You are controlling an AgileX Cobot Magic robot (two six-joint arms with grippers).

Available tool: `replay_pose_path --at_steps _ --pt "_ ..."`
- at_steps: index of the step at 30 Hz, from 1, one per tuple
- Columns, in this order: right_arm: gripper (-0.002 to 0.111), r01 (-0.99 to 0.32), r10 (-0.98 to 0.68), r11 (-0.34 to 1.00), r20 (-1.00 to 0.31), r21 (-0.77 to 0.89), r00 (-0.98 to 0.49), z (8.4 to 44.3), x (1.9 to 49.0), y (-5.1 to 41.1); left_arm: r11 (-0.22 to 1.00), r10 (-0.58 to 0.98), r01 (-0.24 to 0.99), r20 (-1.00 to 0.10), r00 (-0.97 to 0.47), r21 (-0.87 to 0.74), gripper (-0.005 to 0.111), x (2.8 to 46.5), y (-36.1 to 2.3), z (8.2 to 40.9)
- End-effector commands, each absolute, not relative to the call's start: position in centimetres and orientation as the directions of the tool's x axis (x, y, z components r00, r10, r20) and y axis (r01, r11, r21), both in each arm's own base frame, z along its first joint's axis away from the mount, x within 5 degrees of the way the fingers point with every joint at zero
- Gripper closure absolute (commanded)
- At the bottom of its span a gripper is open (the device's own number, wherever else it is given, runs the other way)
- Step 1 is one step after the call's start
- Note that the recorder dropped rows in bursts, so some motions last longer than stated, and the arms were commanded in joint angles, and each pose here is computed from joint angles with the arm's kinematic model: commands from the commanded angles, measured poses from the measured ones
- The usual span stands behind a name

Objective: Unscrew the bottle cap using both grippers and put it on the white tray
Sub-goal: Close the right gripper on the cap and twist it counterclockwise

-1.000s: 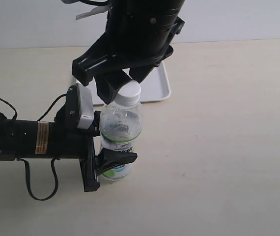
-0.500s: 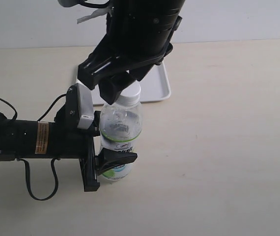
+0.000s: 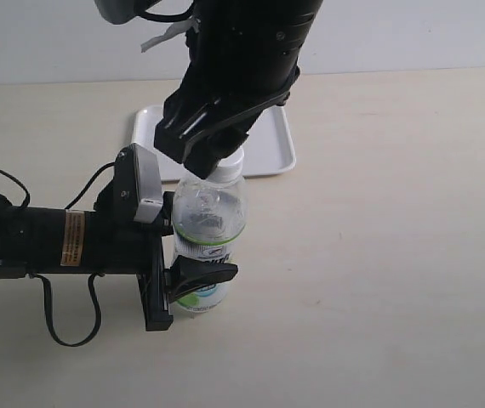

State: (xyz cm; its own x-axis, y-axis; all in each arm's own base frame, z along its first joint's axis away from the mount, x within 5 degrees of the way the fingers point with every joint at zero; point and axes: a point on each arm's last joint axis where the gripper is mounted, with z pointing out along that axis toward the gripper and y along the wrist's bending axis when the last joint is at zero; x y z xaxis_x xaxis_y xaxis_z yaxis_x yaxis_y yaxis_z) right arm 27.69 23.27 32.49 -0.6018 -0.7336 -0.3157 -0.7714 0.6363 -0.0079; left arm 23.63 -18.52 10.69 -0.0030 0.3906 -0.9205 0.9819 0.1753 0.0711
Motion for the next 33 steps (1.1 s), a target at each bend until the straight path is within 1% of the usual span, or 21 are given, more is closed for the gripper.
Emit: replay_pose_path --at_steps 1,11,12,14,17,21,29,33 --pt "0.047 -0.783 -0.748 0.622 -0.318 -0.027 -0.583 32.5 27.7 23.2 0.178 0.356 0.981 -0.935 0.009 0.077 0.107 23.7 -18.8 11.4" --pt "0.048 -0.791 -0.759 0.611 -0.307 -0.027 -0.575 32.2 27.6 23.1 0.178 0.356 0.981 -0.935 0.009 0.077 0.107 23.7 -18.8 11.4" --pt "0.051 -0.792 -0.764 0.610 -0.277 -0.020 -0.582 31.3 27.4 23.0 0.178 0.356 0.981 -0.935 0.009 0.077 0.107 23.7 -18.8 11.4" --pt "0.053 -0.793 -0.771 0.609 -0.244 -0.018 -0.588 30.3 27.2 22.8 0.178 0.356 0.981 -0.935 0.009 0.077 0.107 23.7 -18.8 11.4" --pt "0.053 -0.792 -0.769 0.610 -0.258 -0.019 -0.586 30.7 27.2 22.8 0.178 0.356 0.981 -0.935 0.009 0.077 0.107 23.7 -18.8 11.4" --pt "0.053 -0.787 -0.753 0.617 -0.308 -0.020 -0.582 32.3 27.1 22.8 0.178 0.356 0.981 -0.935 0.009 0.077 0.107 23.7 -18.8 11.4" --pt "0.053 -0.787 -0.752 0.617 -0.311 -0.019 -0.581 32.4 27.1 22.8 0.177 0.356 0.981 -0.934 0.011 0.079 0.107 23.7 -18.8 11.4" --pt "0.055 -0.787 -0.752 0.617 -0.311 -0.019 -0.581 32.4 27.1 22.8 0.177 0.356 0.981 -0.934 0.012 0.080 0.107 23.7 -18.8 11.4"
